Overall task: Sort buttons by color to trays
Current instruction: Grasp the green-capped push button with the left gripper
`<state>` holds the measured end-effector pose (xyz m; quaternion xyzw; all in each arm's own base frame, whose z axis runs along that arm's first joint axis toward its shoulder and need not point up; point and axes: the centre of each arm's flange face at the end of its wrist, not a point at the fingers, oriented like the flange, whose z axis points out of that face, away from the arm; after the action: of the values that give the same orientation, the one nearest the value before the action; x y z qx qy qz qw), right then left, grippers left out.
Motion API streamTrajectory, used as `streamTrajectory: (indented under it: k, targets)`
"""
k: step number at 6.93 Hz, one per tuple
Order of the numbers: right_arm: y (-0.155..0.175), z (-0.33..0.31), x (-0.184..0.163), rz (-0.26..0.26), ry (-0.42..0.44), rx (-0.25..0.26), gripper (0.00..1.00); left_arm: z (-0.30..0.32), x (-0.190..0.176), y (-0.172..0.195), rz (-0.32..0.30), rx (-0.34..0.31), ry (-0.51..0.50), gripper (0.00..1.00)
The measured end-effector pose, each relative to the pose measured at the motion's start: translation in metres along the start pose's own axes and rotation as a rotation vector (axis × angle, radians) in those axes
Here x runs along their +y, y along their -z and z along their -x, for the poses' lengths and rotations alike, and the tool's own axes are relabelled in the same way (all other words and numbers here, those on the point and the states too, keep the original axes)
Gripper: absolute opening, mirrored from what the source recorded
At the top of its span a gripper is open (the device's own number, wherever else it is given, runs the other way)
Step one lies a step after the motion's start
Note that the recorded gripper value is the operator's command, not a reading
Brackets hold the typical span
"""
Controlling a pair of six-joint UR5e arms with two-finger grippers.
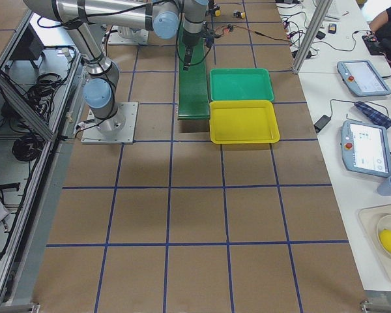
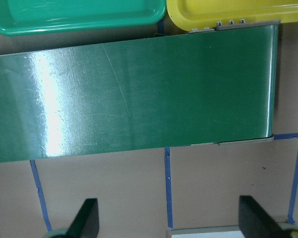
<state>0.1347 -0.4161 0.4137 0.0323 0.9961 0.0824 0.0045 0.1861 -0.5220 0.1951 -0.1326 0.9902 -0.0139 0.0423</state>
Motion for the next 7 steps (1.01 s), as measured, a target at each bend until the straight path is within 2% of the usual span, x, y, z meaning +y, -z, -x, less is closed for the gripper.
streamTrajectory:
  k: [2, 3, 5, 7]
  targets:
    - [-0.001, 0.000, 0.001, 0.002, 0.000, 0.002, 1.00, 0.004, 0.002, -0.014, 0.021, 0.007, 0.007, 0.06]
    - [-0.002, 0.000, 0.001, 0.004, 0.000, 0.001, 1.00, 0.004, 0.004, -0.016, 0.028, 0.007, 0.006, 0.00]
    - [-0.002, 0.000, 0.001, 0.004, 0.000, 0.001, 1.00, 0.003, 0.006, -0.013, 0.033, 0.007, 0.004, 0.00]
    - [-0.002, 0.000, 0.001, 0.004, 0.000, 0.001, 1.00, -0.006, 0.012, 0.022, 0.049, 0.007, 0.063, 0.00]
